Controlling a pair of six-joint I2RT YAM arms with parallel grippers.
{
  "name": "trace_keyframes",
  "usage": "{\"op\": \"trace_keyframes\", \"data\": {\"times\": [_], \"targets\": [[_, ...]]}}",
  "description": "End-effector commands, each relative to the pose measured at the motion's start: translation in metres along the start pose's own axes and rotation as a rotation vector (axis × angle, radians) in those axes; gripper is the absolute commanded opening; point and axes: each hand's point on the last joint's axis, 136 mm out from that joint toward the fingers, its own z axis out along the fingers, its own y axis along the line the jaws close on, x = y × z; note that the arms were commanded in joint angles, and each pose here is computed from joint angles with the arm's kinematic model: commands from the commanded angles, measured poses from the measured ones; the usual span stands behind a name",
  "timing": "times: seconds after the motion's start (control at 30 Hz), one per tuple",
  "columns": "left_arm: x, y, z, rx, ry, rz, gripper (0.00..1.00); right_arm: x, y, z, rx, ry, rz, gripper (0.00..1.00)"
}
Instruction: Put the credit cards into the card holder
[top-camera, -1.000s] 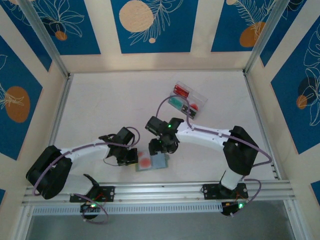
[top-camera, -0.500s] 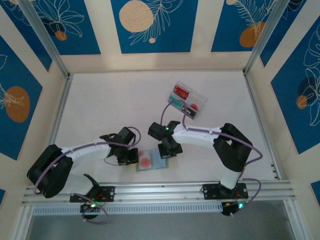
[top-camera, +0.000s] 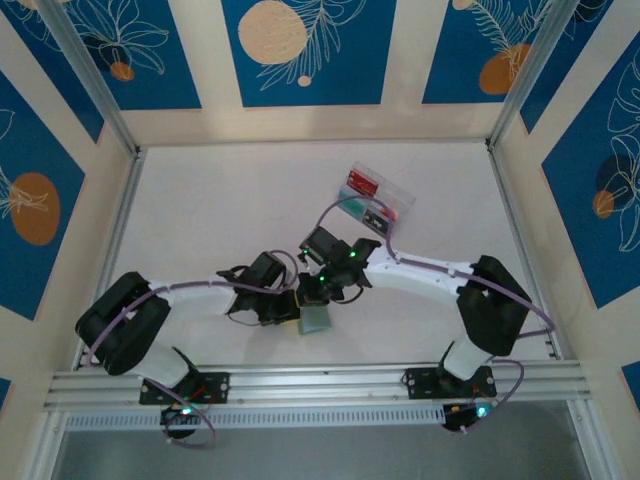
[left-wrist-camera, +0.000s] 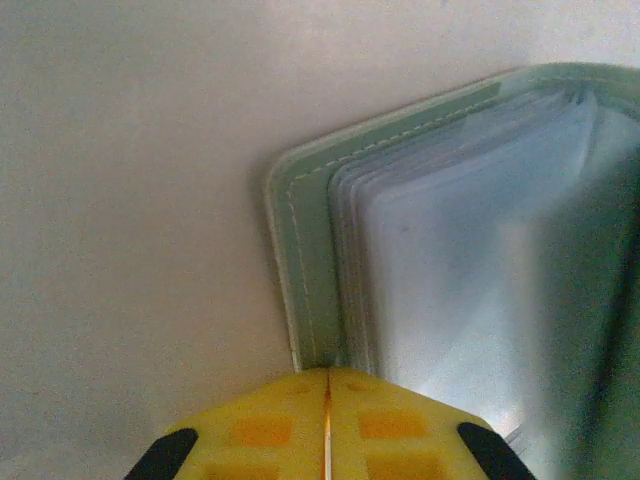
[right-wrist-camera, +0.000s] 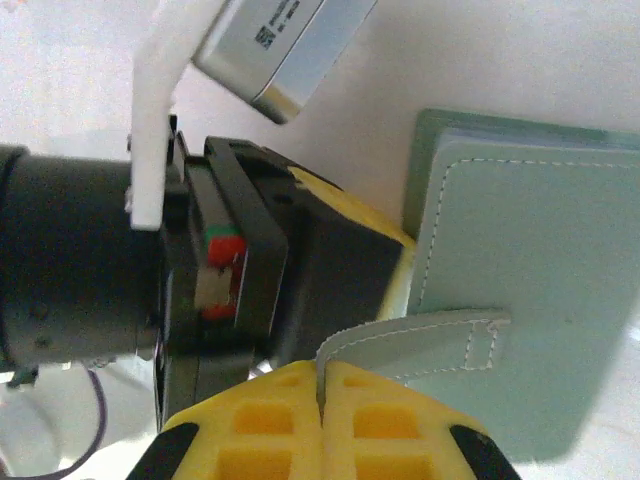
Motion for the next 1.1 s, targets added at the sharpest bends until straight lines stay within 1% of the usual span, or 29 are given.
{"op": "trace_keyframes", "data": {"times": [0.0, 0.07, 0.13, 0.17, 0.3, 0.43, 0.53, 0.63, 0.67, 0.73, 0.83, 0.9, 0.97, 1.0, 1.07], "targets": [[0.006, 0.024, -0.010, -0.093, -0.026, -0.060, 0.09, -0.004, 0.013, 0.018, -0.132, 0.035, 0.052, 0.00], [0.010, 0.039, -0.022, -0.158, -0.046, -0.079, 0.09, -0.008, 0.008, 0.023, -0.128, 0.030, 0.068, 0.00], [0.015, 0.050, -0.034, -0.187, -0.069, -0.100, 0.11, -0.009, 0.004, 0.026, -0.106, 0.030, 0.071, 0.00], [0.018, 0.054, -0.040, -0.194, -0.084, -0.113, 0.12, -0.009, 0.003, 0.029, -0.094, 0.033, 0.068, 0.02], [0.029, 0.066, -0.062, -0.203, -0.130, -0.147, 0.15, -0.006, -0.002, 0.040, -0.039, 0.063, 0.048, 0.15], [0.034, 0.072, -0.082, -0.212, -0.182, -0.161, 0.16, -0.010, 0.005, 0.040, -0.012, 0.066, -0.004, 0.34], [0.032, 0.071, -0.095, -0.221, -0.206, -0.147, 0.17, -0.019, 0.019, 0.029, -0.017, 0.067, -0.046, 0.45], [0.028, 0.067, -0.107, -0.221, -0.221, -0.132, 0.18, -0.024, 0.039, 0.011, -0.034, 0.077, -0.099, 0.61], [0.026, 0.062, -0.110, -0.208, -0.227, -0.126, 0.19, -0.025, 0.045, 0.004, -0.040, 0.082, -0.118, 0.65], [0.022, 0.049, -0.114, -0.142, -0.230, -0.128, 0.21, -0.027, 0.056, -0.009, -0.056, 0.093, -0.146, 0.71], [0.014, 0.033, -0.125, -0.096, -0.259, -0.109, 0.21, -0.028, 0.068, -0.029, -0.099, 0.093, -0.163, 0.73], [0.007, 0.021, -0.131, -0.089, -0.260, -0.055, 0.21, -0.030, 0.063, -0.043, -0.099, 0.065, -0.147, 0.71], [0.002, 0.008, -0.131, -0.092, -0.234, 0.002, 0.20, -0.033, 0.045, -0.052, -0.071, 0.040, -0.099, 0.63], [-0.002, -0.001, -0.127, -0.082, -0.217, 0.037, 0.20, -0.034, 0.031, -0.053, -0.048, 0.032, -0.069, 0.55], [-0.007, -0.024, -0.117, -0.040, -0.175, 0.092, 0.20, -0.032, 0.009, -0.055, -0.040, 0.024, -0.017, 0.48]]}}
